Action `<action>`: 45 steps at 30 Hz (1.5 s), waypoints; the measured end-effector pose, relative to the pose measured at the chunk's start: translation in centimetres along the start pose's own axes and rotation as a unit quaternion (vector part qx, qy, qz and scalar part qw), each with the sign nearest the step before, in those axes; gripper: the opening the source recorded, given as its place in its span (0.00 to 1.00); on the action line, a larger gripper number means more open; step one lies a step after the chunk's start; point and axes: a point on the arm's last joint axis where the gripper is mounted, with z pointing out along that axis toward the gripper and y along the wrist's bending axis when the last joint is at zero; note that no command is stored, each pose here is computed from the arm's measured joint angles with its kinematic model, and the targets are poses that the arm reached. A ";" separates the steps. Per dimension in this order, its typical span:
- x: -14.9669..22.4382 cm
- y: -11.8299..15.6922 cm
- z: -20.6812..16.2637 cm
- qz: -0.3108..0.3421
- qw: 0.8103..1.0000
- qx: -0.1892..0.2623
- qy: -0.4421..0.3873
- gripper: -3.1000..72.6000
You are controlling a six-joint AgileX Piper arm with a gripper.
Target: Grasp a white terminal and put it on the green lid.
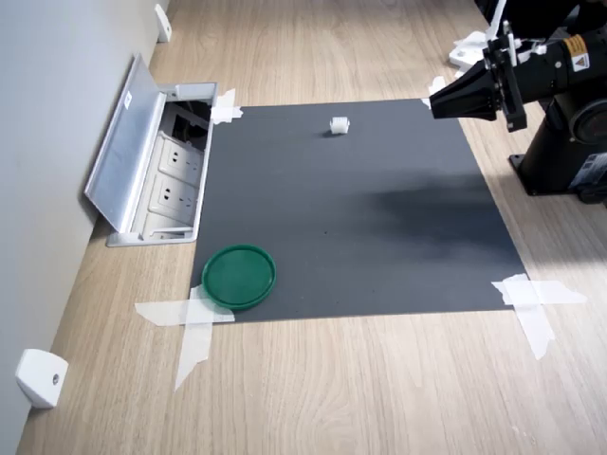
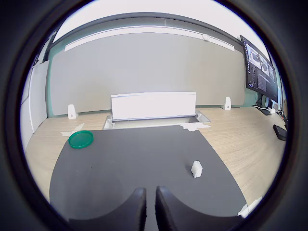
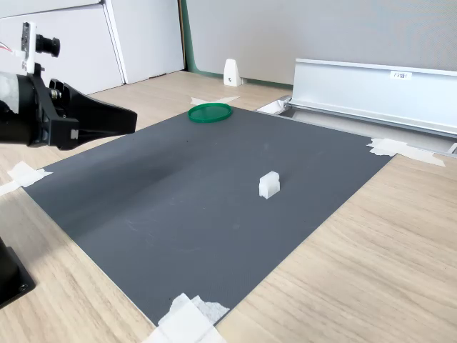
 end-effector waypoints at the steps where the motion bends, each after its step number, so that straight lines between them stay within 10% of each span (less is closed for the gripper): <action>1: 0.0 0.0 0.0 0.000 1.000 0.000 0.000 0.13; 35: -0.2 0.0 0.0 -0.008 1.000 0.001 0.001 0.13; 45: -7.3 0.0 0.1 -0.031 0.999 0.011 0.035 0.13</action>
